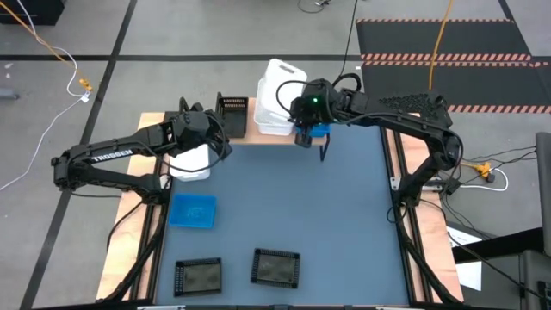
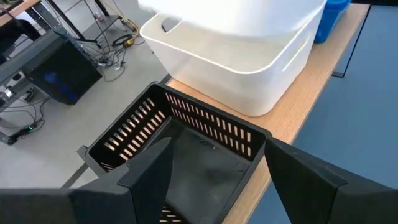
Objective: Stack baskets on shelf by color
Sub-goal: Stack the right white bin on top of the other white bin on the shelf
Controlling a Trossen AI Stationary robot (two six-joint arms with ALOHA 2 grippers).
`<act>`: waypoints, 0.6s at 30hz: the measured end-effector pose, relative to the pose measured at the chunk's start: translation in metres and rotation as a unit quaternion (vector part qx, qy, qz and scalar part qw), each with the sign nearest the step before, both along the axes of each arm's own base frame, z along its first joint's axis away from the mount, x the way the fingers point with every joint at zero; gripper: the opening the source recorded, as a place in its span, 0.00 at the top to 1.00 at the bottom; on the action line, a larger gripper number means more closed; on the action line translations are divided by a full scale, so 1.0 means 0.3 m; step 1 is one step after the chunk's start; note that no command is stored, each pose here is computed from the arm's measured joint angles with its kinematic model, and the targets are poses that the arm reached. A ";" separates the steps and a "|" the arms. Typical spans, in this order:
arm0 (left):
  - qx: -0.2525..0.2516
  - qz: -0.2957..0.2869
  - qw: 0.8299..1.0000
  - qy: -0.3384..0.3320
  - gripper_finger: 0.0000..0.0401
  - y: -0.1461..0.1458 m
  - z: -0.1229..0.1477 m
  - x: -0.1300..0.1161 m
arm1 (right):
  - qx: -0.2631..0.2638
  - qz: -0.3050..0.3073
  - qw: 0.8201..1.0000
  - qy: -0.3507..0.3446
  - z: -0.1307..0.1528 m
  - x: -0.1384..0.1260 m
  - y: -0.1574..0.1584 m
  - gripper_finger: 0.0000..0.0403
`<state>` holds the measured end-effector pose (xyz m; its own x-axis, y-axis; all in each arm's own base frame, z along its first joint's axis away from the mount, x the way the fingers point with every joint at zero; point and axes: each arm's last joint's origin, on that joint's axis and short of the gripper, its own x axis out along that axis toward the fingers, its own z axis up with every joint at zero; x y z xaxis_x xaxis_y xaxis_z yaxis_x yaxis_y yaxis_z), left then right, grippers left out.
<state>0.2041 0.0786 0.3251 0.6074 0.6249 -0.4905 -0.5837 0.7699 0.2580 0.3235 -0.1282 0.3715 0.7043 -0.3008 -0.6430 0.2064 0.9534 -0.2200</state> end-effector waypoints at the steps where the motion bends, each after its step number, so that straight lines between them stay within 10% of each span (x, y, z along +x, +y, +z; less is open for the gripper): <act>1: 0.000 0.000 1.000 0.000 0.36 0.000 0.000 0.000 | -0.001 0.001 1.000 0.000 0.004 -0.003 0.006 0.99; 18: 0.006 0.000 1.000 -0.015 0.36 0.003 0.008 0.008 | 0.031 -0.016 0.999 0.030 -0.010 -0.022 0.016 0.95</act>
<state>0.2065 0.0796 0.3273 0.6221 0.6303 -0.4645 -0.5915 0.7670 0.2485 0.3168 -0.1233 0.3683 0.6555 -0.2799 -0.7014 0.2247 0.9590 -0.1727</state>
